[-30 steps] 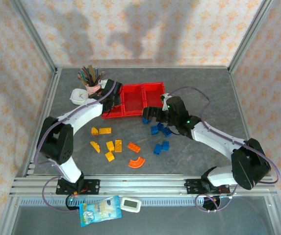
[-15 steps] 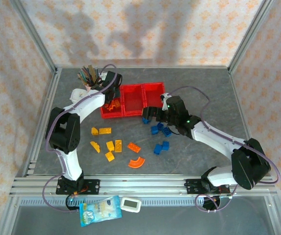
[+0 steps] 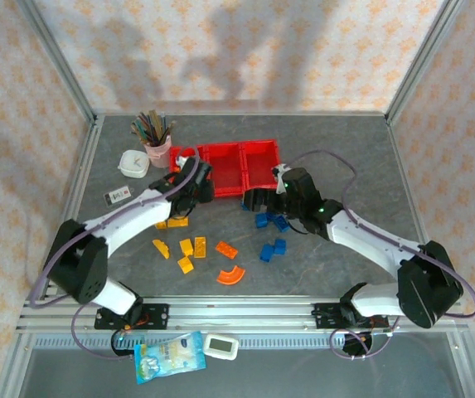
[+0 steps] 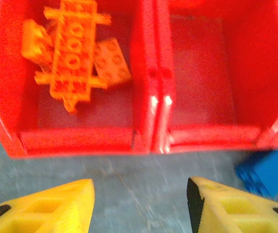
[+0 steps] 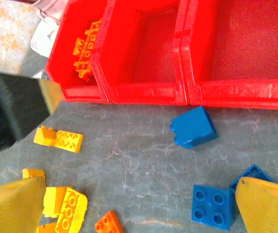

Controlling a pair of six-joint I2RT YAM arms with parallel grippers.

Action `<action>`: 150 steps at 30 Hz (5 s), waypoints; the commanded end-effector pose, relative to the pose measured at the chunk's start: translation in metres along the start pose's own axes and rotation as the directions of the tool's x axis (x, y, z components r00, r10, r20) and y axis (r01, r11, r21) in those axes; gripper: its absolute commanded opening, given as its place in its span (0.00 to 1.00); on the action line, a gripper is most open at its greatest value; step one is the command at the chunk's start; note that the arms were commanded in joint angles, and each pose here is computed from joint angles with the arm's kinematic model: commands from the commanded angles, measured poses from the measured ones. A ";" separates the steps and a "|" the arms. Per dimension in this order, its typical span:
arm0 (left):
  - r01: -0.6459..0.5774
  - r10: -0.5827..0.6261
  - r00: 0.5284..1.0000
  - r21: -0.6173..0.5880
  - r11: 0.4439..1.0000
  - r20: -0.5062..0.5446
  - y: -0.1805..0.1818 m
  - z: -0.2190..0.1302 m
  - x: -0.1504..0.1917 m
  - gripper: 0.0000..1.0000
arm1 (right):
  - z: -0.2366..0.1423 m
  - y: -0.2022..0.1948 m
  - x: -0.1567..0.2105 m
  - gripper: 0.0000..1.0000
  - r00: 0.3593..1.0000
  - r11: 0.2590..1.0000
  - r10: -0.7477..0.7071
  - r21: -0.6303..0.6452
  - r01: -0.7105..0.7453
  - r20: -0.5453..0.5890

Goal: Sort the legos into containers by color
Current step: Pick up the lego from the middle-left of the table, then place the lego in the container.

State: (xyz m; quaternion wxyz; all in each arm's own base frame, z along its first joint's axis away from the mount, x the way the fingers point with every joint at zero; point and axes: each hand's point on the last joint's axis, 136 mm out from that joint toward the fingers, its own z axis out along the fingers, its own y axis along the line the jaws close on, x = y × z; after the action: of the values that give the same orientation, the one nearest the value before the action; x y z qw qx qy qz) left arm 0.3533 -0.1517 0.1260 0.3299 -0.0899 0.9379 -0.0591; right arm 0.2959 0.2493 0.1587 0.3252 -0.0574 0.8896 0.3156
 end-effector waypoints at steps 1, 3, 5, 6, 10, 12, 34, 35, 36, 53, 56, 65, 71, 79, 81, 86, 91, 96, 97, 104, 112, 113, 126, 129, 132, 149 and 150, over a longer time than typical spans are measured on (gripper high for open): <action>0.081 -0.081 0.996 -0.005 0.997 -0.027 0.009 -0.018 0.026 0.56 | -0.007 -0.007 0.015 1.00 1.000 0.999 -0.012 0.030 0.013 -0.023; 0.103 -0.102 0.994 0.032 0.994 -0.045 0.003 -0.029 0.045 0.57 | -0.009 -0.010 0.023 1.00 0.999 0.999 -0.016 0.034 0.018 -0.040; 0.119 -0.115 0.991 0.058 0.991 -0.067 -0.003 -0.038 0.063 0.57 | -0.010 -0.012 0.032 1.00 0.998 0.999 -0.020 0.036 0.022 -0.058; 0.126 -0.121 0.989 0.062 0.990 -0.080 -0.004 -0.042 0.071 0.57 | -0.011 -0.012 0.036 1.00 0.997 0.999 -0.023 0.033 0.026 -0.067; 0.151 -0.139 0.983 0.093 0.984 -0.120 -0.018 -0.054 0.103 0.57 | -0.012 -0.015 0.054 1.00 0.995 0.999 -0.023 0.026 0.026 -0.101; 0.160 -0.142 0.979 0.113 0.981 -0.149 -0.029 -0.057 0.120 0.58 | -0.010 -0.016 0.064 1.00 0.993 1.000 -0.023 0.017 0.025 -0.118; 0.151 -0.140 0.963 0.033 0.988 -0.228 -0.057 -0.023 0.193 0.66 | -0.024 -0.042 0.057 1.00 1.000 0.995 -0.027 0.100 0.027 -0.006; 0.150 -0.140 0.966 0.030 0.988 -0.217 -0.058 -0.021 0.191 0.67 | -0.025 -0.043 0.057 1.00 1.000 0.995 -0.021 0.101 0.021 -0.002; 0.151 -0.142 0.967 0.028 0.988 -0.209 -0.059 -0.020 0.188 0.67 | -0.025 -0.044 0.056 1.00 1.000 0.995 -0.017 0.100 0.017 0.000; 0.088 -0.089 0.987 -0.014 0.996 -0.135 -0.074 0.010 0.156 0.62 | -0.029 -0.055 0.049 1.00 1.000 0.995 0.015 0.097 -0.016 0.019; 0.051 -0.057 0.989 -0.046 0.998 -0.134 -0.070 0.011 0.155 0.62 | -0.030 -0.055 0.048 1.00 1.000 0.995 0.016 0.098 -0.017 0.017; -0.044 0.023 0.986 -0.125 0.991 -0.163 -0.054 0.017 0.169 0.56 | -0.031 -0.054 0.045 1.00 0.999 0.995 0.026 0.092 -0.029 0.032; -0.094 0.073 0.981 -0.111 0.989 -0.181 -0.066 0.022 0.177 0.54 | -0.030 -0.055 0.045 1.00 0.999 0.995 0.029 0.095 -0.032 0.032; -0.112 0.087 0.982 -0.139 0.984 -0.169 -0.062 0.024 0.178 0.40 | -0.032 -0.054 0.043 1.00 0.999 0.995 0.033 0.091 -0.037 0.041; -0.104 0.083 0.983 -0.128 0.986 -0.163 -0.063 0.023 0.176 0.38 | -0.032 -0.052 0.042 1.00 0.999 0.996 0.031 0.087 -0.034 0.040; -0.090 0.074 0.987 -0.111 0.990 -0.143 -0.065 0.017 0.170 0.33 | -0.033 -0.049 0.036 1.00 0.999 0.996 0.021 0.088 -0.025 0.045; -0.073 0.064 0.994 -0.098 0.992 -0.090 -0.063 0.003 0.152 0.33 | -0.036 -0.041 0.028 1.00 0.999 0.996 0.001 0.084 -0.004 0.036; -0.048 0.046 0.999 -0.126 0.991 -0.019 -0.048 -0.013 0.119 0.33 | -0.035 -0.028 0.017 1.00 0.999 0.999 -0.005 0.049 0.003 0.043; -0.047 0.047 0.999 -0.131 0.990 0.001 -0.045 -0.017 0.110 0.33 | -0.035 -0.023 0.015 1.00 0.999 0.999 -0.004 0.035 0.003 0.045; 0.018 0.013 0.988 -0.200 0.980 0.154 -0.011 -0.030 0.027 0.33 | -0.029 0.007 -0.007 1.00 0.996 0.999 0.006 -0.047 -0.002 0.091; 0.107 -0.045 0.963 -0.224 0.969 0.268 0.011 -0.013 -0.066 0.33 | -0.028 0.017 -0.025 1.00 0.991 0.998 0.010 -0.061 -0.002 0.130; 0.115 -0.051 0.962 -0.227 0.967 0.267 0.013 -0.009 -0.073 0.33 | -0.028 0.017 -0.025 1.00 0.991 0.998 0.011 -0.059 -0.003 0.133; 0.118 -0.066 0.973 -0.232 0.965 0.222 0.023 0.065 -0.116 0.33 | -0.021 0.011 -0.022 1.00 0.993 0.999 0.018 -0.042 -0.013 0.118; 0.112 -0.063 0.976 -0.234 0.966 0.208 0.023 0.076 -0.114 0.36 | -0.017 0.010 -0.017 1.00 0.995 0.999 0.028 -0.045 -0.024 0.100; 0.110 -0.064 0.980 -0.241 0.964 0.188 0.023 0.079 -0.114 0.40 | -0.013 0.010 -0.012 1.00 0.997 0.998 0.028 -0.051 -0.025 0.074; 0.060 -0.046 0.991 -0.113 0.992 0.124 0.009 0.029 -0.084 0.51 | -0.020 -0.002 0.005 1.00 0.999 0.999 -0.041 0.009 0.040 0.025; 0.049 -0.036 0.992 -0.108 0.993 0.117 0.009 0.022 -0.076 0.51 | -0.020 -0.004 0.008 1.00 0.999 0.999 -0.042 0.016 0.041 0.016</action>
State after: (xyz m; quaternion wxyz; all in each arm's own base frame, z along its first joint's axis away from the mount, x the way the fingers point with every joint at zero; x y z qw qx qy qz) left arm 0.4514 -0.1172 0.1417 0.3842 -0.1580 0.9096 0.0093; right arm 0.2837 0.2391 0.1605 0.3320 -0.0600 0.8868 0.3158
